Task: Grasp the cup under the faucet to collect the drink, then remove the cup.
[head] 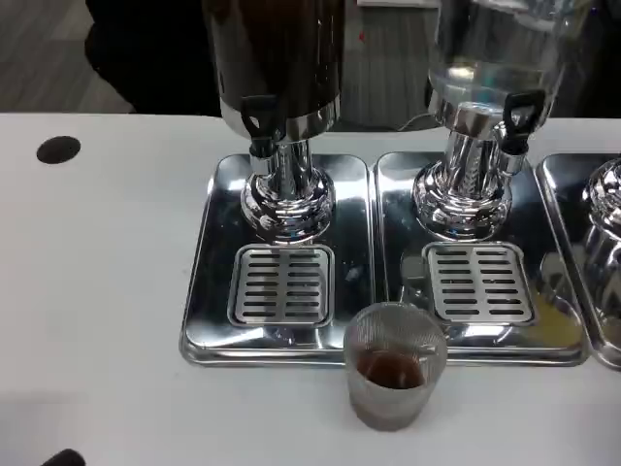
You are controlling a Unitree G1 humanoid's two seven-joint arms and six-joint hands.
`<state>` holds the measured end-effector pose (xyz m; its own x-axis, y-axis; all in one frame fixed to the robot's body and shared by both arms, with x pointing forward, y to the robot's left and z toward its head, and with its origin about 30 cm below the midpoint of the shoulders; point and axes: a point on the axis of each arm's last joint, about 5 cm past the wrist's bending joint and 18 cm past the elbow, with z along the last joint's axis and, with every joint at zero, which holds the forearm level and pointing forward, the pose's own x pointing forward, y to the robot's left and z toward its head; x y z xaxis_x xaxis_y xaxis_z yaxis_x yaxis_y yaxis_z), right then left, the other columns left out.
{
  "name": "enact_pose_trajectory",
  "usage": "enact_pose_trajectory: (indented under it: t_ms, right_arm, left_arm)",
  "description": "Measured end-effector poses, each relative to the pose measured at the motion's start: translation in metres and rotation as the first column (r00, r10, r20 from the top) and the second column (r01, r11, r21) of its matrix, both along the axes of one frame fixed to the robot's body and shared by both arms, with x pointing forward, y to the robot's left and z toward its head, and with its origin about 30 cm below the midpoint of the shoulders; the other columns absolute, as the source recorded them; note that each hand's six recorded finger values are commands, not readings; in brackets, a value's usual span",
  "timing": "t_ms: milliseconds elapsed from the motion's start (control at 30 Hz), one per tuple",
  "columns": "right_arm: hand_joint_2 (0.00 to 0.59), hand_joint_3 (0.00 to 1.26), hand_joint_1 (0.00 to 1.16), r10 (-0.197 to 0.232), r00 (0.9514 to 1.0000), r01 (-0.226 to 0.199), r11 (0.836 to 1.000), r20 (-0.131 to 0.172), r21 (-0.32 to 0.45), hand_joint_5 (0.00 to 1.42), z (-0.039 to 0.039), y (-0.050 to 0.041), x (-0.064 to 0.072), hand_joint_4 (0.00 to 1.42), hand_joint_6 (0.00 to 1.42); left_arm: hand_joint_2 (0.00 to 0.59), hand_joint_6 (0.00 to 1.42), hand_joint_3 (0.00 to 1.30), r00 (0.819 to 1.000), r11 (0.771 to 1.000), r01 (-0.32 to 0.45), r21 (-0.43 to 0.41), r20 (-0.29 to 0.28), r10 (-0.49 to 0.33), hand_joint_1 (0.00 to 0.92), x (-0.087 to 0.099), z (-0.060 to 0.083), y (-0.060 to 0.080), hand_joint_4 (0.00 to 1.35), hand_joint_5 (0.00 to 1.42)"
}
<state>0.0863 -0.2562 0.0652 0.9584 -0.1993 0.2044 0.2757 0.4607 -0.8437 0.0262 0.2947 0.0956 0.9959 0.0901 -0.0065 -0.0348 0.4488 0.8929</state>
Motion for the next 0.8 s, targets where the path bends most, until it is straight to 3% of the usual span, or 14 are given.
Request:
enact_pose_trajectory:
  t_ms: [233, 800]
  right_arm:
    - [0.586, 0.31, 0.55, 0.002, 0.9999, -0.002, 1.0, 0.014, 0.004, 0.07, 0.0041, 0.0007, 0.001, 0.19, 0.0]
    - [0.586, 0.31, 0.56, -0.006, 1.0, 0.006, 0.999, 0.003, 0.036, 0.08, 0.0024, 0.0006, -0.007, 0.19, 0.0]
  left_arm:
    - [0.07, 0.0, 0.0, 1.0, 1.0, 0.003, -0.015, -0.004, -0.003, 0.0, -0.006, -0.003, -0.003, 0.0, 0.0]
    - [0.073, 0.0, 0.0, 1.0, 0.999, 0.026, -0.028, -0.009, -0.027, 0.0, -0.012, -0.002, -0.009, 0.0, 0.0]
